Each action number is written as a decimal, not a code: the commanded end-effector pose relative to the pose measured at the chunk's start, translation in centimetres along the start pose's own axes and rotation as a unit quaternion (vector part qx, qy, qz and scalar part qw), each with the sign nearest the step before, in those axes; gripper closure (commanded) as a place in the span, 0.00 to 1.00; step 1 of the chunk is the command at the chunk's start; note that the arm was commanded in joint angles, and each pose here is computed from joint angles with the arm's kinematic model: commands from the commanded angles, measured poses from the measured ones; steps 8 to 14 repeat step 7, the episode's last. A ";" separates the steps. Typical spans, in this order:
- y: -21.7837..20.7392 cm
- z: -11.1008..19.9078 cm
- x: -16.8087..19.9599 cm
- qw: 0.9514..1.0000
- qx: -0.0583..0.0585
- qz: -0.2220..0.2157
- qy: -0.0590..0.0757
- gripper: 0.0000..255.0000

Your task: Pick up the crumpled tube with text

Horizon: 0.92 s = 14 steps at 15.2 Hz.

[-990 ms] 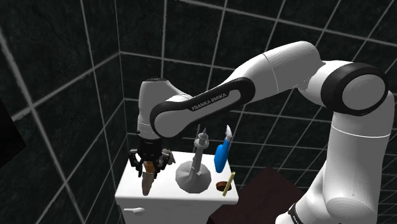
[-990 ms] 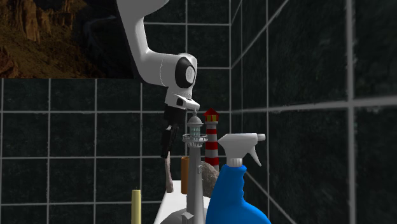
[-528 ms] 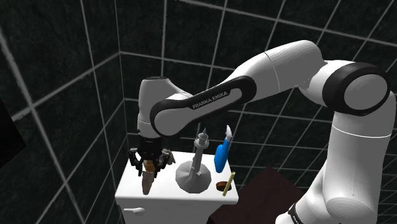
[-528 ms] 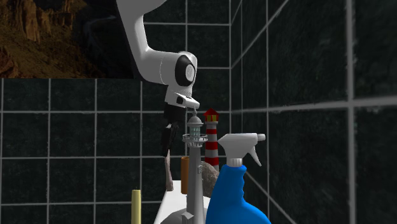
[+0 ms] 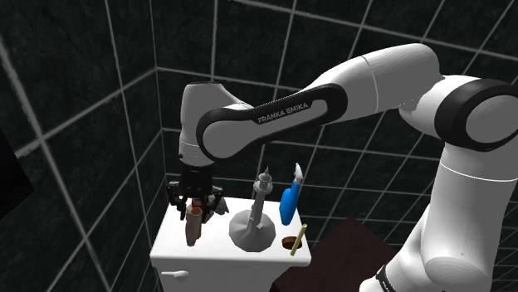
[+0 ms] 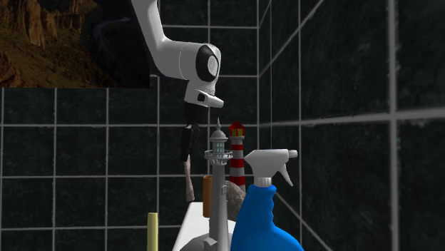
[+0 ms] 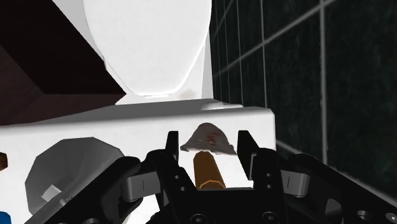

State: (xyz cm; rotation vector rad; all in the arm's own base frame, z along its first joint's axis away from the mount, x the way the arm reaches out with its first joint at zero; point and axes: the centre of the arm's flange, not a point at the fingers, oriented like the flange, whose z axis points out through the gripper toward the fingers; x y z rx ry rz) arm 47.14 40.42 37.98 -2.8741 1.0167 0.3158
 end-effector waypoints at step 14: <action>-0.1 -3.1 -0.6 1.000 0.000 0.000 0.000 1.00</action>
